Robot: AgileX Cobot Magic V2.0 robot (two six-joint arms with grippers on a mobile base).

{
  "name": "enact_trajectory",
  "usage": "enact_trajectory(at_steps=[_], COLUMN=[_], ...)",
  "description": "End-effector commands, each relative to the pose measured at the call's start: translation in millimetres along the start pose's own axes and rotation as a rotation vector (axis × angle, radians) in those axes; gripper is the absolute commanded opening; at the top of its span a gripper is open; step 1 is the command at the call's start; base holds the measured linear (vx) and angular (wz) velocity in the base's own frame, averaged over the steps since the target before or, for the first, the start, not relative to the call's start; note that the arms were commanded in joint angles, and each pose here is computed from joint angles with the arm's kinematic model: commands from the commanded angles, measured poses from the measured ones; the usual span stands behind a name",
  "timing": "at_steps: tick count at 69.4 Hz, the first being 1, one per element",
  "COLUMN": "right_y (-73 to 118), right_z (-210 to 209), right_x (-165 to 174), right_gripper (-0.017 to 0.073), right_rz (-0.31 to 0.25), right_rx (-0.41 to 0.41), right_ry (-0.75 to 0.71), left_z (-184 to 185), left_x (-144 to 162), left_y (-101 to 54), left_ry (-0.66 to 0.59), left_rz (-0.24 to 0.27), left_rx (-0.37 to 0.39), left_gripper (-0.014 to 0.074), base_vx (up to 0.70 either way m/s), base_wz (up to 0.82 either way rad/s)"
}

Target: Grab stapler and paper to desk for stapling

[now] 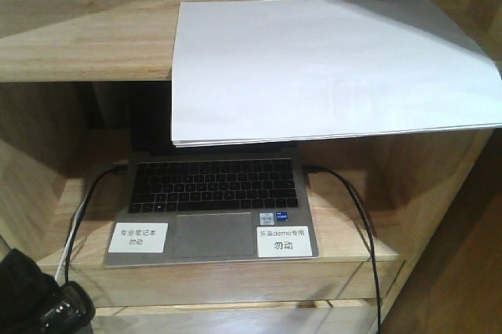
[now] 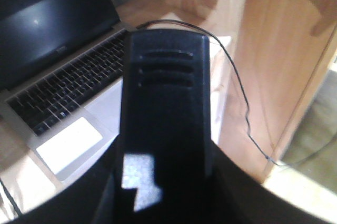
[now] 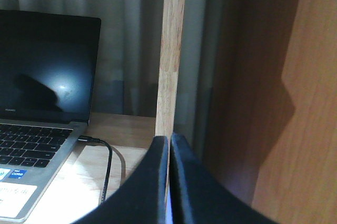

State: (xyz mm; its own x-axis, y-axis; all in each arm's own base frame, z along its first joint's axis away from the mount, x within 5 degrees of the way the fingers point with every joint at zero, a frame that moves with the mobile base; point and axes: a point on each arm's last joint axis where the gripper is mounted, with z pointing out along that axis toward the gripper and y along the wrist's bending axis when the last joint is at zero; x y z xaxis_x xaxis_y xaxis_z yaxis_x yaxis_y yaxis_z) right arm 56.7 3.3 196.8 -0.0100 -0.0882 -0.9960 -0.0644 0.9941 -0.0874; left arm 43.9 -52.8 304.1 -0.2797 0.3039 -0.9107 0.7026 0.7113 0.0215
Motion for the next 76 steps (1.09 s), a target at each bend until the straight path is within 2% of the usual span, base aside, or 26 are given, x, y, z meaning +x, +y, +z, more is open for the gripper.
enact_trajectory(at_steps=[1,67,76], right_y=[0.0,0.0,0.0], right_z=[-0.9,-0.9,-0.9], right_x=[-6.0,-6.2,-6.7], right_gripper=[-0.001,-0.001,-0.001], right_rz=[-0.013,-0.013,-0.026], right_rx=[0.003,0.003,0.003], right_ry=[-0.084,-0.086,-0.091], left_z=[-4.9,-4.8,-4.8], left_x=[-17.6,-17.0,-17.0], left_y=[2.7,2.2,2.2], left_ry=[-0.131,-0.125,-0.125], left_rz=[-0.029,-0.029,-0.029], left_rx=[-0.033,-0.028,-0.028], left_gripper=[-0.0006,-0.0006,-0.0006], base_vx=[0.0,0.0,0.0], base_wz=[0.0,0.0,0.0])
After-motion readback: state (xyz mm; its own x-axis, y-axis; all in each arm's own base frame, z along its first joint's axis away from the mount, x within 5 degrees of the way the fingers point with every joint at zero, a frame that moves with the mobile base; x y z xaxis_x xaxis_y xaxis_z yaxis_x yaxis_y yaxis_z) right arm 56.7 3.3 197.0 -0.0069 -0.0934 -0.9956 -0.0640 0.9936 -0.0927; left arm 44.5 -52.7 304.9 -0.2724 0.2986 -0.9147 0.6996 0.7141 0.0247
